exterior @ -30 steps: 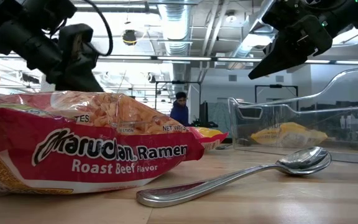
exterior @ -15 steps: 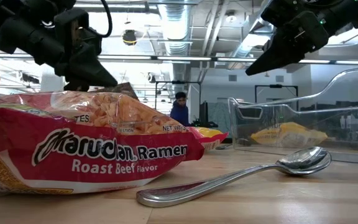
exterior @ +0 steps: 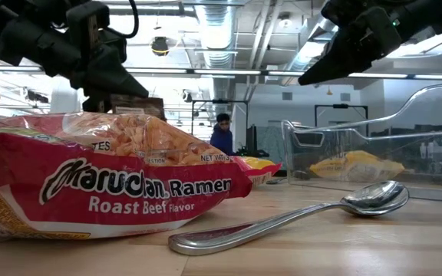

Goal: Pick & Place Food Item
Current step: Put the orange spice pack into the blue bin

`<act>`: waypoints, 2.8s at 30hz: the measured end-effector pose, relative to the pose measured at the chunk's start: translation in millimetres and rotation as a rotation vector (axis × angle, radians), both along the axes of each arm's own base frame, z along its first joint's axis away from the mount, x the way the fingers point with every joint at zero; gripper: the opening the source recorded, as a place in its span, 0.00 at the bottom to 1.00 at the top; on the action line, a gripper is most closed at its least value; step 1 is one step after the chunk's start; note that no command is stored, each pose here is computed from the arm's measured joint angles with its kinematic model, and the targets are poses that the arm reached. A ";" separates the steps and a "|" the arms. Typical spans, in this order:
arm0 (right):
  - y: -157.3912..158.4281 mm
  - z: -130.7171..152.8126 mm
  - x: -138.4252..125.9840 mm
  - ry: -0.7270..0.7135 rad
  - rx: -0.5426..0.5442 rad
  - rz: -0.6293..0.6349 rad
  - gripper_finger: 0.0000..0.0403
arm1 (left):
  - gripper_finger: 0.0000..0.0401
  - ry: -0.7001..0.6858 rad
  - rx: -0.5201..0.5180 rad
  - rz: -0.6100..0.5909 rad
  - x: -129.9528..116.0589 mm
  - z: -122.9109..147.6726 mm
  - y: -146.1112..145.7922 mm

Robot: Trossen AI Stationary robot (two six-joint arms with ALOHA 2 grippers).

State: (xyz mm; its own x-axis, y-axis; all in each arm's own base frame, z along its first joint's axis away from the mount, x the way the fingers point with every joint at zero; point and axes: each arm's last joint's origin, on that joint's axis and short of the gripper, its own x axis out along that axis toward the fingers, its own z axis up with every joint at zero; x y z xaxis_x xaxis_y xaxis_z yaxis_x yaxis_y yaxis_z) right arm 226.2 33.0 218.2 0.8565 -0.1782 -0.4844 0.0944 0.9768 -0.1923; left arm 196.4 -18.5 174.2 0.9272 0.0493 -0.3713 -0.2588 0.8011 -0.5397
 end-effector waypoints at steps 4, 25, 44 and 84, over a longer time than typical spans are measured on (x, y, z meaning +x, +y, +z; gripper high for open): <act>-0.3 0.1 0.1 0.000 -0.003 0.001 0.02 | 0.00 -0.004 -0.001 0.000 0.7 0.0 -0.1; -1.4 -0.1 0.1 0.002 -0.003 -0.005 0.02 | 0.05 0.003 0.014 -0.032 3.2 -2.6 -1.0; -1.4 -0.8 -0.3 0.010 -0.004 -0.005 0.02 | 0.30 0.000 0.156 -0.088 2.9 -1.3 -1.0; -1.6 -2.1 -1.1 0.026 -0.006 -0.006 0.02 | 0.34 0.153 0.308 -0.175 -1.0 -18.7 -12.6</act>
State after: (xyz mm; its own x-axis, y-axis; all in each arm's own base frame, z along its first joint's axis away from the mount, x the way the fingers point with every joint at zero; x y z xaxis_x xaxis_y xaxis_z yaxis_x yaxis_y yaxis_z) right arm 225.1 31.4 216.1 0.8427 -0.1856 -0.5053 0.0947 0.9752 -0.2002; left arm 195.4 -31.1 155.6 0.8665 0.0265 -0.4984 -0.1629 0.9589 -0.2322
